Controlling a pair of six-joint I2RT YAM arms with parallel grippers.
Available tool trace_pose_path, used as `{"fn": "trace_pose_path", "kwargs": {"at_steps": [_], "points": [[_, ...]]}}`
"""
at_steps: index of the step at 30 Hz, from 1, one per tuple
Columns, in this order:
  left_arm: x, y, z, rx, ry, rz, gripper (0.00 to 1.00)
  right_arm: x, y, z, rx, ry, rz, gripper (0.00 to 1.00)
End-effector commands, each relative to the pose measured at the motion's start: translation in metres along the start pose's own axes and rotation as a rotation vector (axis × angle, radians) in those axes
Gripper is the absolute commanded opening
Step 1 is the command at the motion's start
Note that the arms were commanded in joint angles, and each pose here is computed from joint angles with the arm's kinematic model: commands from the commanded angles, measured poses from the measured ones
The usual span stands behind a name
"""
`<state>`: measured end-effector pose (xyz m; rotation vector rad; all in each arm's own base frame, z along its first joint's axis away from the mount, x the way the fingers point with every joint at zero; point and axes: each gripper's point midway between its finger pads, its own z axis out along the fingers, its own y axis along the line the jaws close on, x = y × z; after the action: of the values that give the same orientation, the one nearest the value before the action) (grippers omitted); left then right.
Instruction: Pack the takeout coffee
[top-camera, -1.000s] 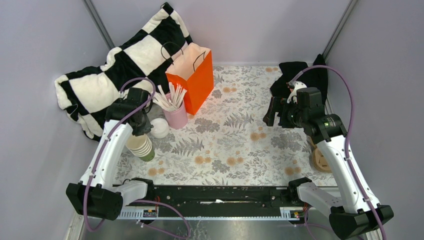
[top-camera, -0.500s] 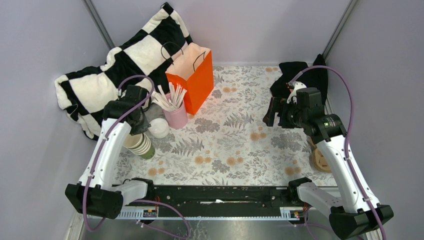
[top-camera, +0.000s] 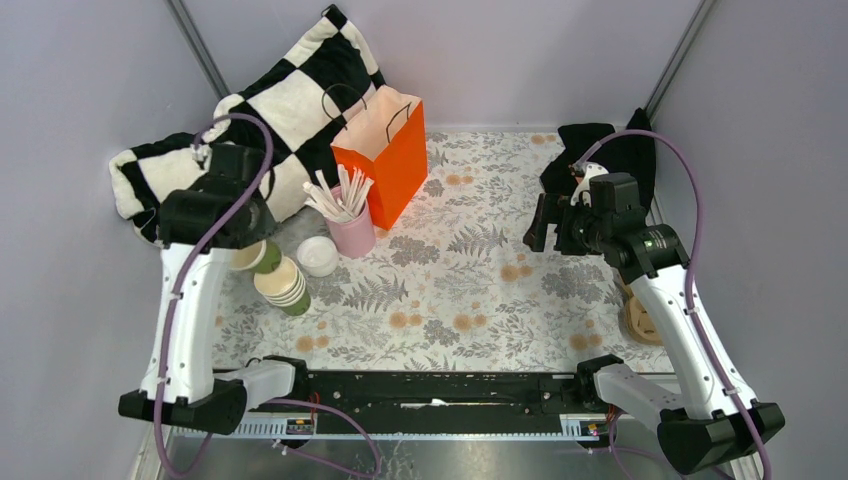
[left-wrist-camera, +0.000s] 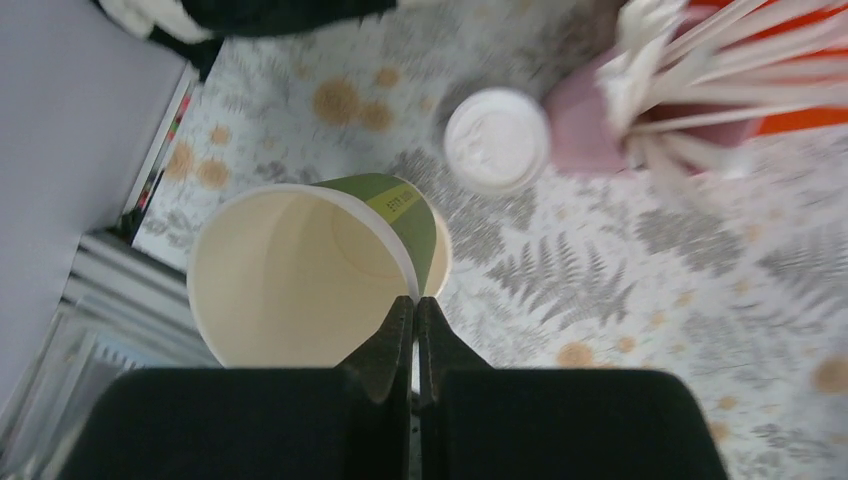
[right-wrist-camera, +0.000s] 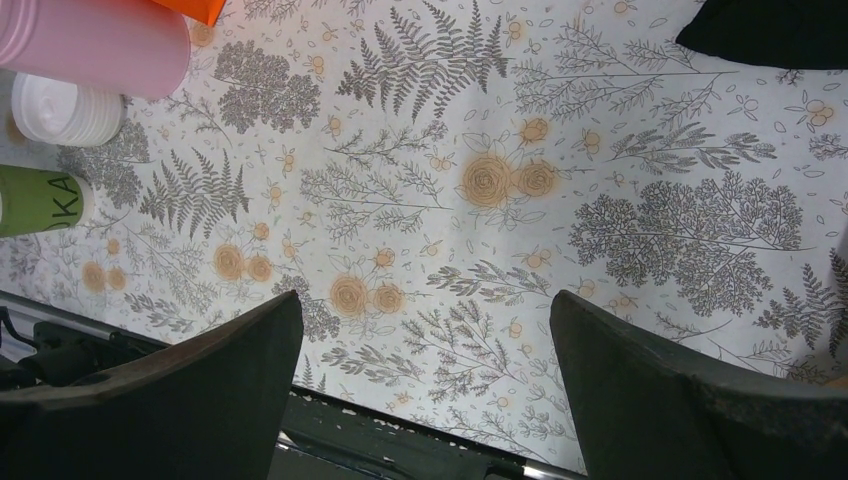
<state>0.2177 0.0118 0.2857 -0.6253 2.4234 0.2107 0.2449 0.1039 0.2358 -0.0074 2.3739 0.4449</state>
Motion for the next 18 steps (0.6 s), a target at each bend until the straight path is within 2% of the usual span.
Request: {"fn": "trace_pose_path", "kwargs": {"at_steps": [1, 7, 9, 12, 14, 18], "points": [[-0.035, -0.004, -0.049, 0.124, -0.153, -0.082, 0.0, -0.01, 0.009, -0.001, -0.042, -0.025, -0.003, 1.0], [-0.051, -0.008, -0.074, 0.202, -0.226, -0.1, 0.0, -0.009, 0.009, -0.002, -0.044, -0.021, -0.002, 1.0], [-0.055, -0.042, -0.081, 0.386, -0.236, -0.045, 0.0, -0.009, 0.008, -0.004, -0.038, -0.029, 0.001, 1.0], [-0.054, -0.083, -0.089, 0.601, -0.254, -0.048, 0.0, -0.012, 0.006, -0.009, -0.023, -0.059, 0.002, 1.0], [-0.043, -0.112, -0.086, 0.667, -0.224, -0.041, 0.0, -0.013, 0.003, -0.013, -0.004, -0.069, 0.005, 1.0], [0.025, -0.188, -0.094, 0.673, -0.18, 0.179, 0.0, -0.012, -0.004, -0.023, 0.043, -0.079, 0.014, 1.0]]}}
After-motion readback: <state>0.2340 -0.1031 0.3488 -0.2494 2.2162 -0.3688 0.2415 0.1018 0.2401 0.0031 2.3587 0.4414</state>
